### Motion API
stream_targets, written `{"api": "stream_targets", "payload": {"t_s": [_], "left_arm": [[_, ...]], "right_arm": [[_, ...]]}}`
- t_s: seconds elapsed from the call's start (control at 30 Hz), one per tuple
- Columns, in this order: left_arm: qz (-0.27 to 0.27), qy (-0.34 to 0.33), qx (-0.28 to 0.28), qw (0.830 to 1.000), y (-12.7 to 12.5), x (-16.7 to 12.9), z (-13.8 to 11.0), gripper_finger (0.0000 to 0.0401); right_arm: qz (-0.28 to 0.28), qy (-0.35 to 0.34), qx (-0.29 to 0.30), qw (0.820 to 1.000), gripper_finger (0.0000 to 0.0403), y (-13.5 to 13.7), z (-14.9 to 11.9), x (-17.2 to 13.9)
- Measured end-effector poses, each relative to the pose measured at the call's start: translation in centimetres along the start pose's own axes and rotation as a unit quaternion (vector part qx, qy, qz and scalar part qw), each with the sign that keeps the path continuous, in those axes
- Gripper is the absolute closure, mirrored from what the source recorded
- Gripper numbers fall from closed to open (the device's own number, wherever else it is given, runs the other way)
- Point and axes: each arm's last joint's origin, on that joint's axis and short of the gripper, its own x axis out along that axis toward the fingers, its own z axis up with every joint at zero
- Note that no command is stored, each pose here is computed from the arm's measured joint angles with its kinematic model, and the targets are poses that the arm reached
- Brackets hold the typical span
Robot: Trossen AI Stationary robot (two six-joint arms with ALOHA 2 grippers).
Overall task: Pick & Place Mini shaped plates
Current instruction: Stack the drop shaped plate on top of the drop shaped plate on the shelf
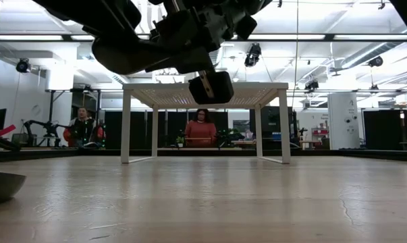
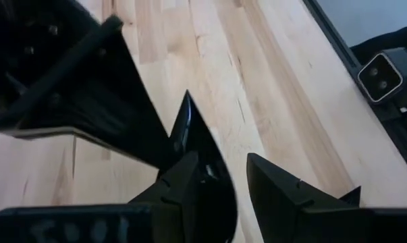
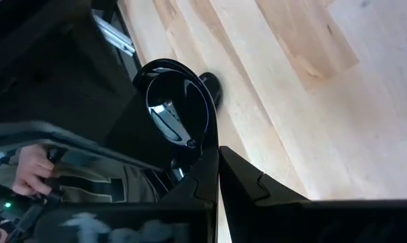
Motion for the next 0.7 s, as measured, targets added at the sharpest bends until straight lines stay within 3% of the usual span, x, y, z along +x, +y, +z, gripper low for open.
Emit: {"api": "stream_targets", "payload": {"t_s": [0.2,0.5,0.7], "left_arm": [[0.001,-0.001,-0.004,1.000,0.16,0.05,0.04,0.0306],[-0.005,0.003,0.007,1.000,0.33,0.13,-0.01,0.0391],[-0.025,0.006,0.020,0.999,0.23,0.13,-0.03,0.0399]], "right_arm": [[0.001,-0.002,0.000,1.000,0.0394,-0.06,0.14,-0.09],[0.005,-0.002,-0.009,1.000,0.0394,0.03,0.15,-0.08],[0.012,0.000,-0.024,1.000,0.0394,0.15,0.14,-0.07]]}}
